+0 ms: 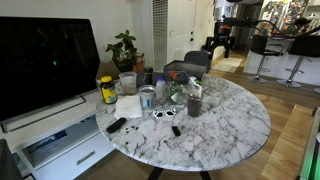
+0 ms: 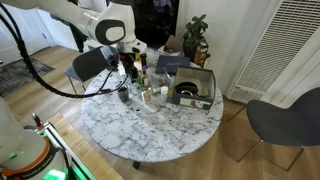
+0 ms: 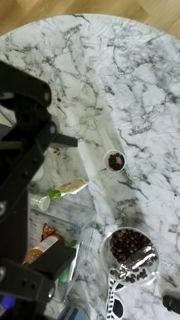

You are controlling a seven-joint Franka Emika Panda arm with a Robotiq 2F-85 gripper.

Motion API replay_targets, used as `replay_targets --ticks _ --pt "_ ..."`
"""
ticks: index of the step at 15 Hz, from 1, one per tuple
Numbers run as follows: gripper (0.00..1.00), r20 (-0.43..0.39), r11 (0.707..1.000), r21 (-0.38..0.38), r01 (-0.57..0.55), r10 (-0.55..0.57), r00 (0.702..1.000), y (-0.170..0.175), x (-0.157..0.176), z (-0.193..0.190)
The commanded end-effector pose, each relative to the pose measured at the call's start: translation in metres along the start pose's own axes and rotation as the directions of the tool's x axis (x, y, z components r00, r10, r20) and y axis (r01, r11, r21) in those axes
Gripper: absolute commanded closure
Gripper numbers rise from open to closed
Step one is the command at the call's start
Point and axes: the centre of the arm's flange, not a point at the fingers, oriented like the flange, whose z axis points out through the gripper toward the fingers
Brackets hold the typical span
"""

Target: Put the white packet in the box

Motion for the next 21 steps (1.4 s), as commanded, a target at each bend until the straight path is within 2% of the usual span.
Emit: replay_targets --ticks 1,4,10,15,21 --pt "0.00 -0.006 1.000 0.002 0.000 0.000 1.000 0.000 0.000 -0.003" --pt "0.00 -0.008 1.000 0.018 0.025 -0.025 1.000 -0.003 0.007 -0.002" --pt "0.00 0.024 0.988 0.095 0.123 -0.126 0.992 -0.026 0.045 0.048" --pt "0.00 -0.002 0.980 0.130 0.153 -0.154 0.988 -0.018 0.074 0.092" --pt "0.00 -0.031 0.969 0.160 0.187 -0.184 0.982 -0.013 0.095 0.128"
